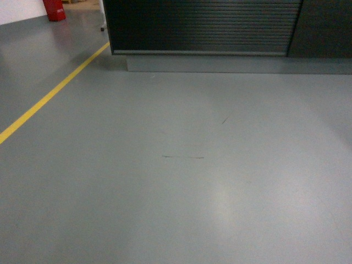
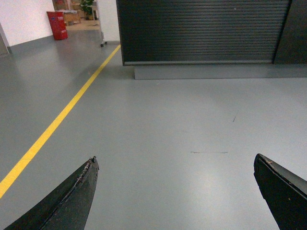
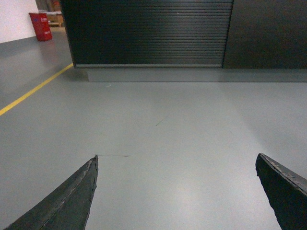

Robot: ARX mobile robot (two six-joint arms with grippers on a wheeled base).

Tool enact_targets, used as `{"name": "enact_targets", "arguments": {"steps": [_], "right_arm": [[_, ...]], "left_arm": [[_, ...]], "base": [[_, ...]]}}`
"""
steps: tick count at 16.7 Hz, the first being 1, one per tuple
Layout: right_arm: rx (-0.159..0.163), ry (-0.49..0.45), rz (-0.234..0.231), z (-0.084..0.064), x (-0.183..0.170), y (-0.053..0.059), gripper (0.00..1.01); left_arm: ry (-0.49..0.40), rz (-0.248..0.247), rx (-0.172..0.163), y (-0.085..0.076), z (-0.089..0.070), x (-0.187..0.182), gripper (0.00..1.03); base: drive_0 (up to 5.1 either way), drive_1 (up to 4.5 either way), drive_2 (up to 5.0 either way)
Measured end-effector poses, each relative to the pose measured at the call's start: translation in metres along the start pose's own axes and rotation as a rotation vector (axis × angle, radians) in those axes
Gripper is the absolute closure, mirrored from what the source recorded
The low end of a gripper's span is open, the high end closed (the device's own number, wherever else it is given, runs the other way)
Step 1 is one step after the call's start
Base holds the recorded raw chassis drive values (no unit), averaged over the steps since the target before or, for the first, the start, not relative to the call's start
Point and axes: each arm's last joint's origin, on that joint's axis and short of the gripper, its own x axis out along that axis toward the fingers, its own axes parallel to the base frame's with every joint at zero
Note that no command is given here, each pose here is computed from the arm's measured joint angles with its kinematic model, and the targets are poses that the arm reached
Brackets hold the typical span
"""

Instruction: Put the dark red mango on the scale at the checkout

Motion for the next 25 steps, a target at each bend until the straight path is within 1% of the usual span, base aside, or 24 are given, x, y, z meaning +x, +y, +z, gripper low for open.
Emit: {"name": "enact_targets", "arguments": {"steps": [23, 25], "right_arm": [[0.0, 0.0, 0.0, 0.0, 0.0, 0.0, 0.03], [0.0, -0.001, 0.0, 0.0001, 0.0, 0.0, 0.03]], "left_arm": [[0.0, 0.0, 0.0, 0.0, 0.0, 0.0, 0.05], [-0.002, 0.0, 0.0, 0.0, 0.0001, 0.0, 0.05]], "base": [[0.0, 0.0, 0.0], [0.0, 4.23, -4.3]]}}
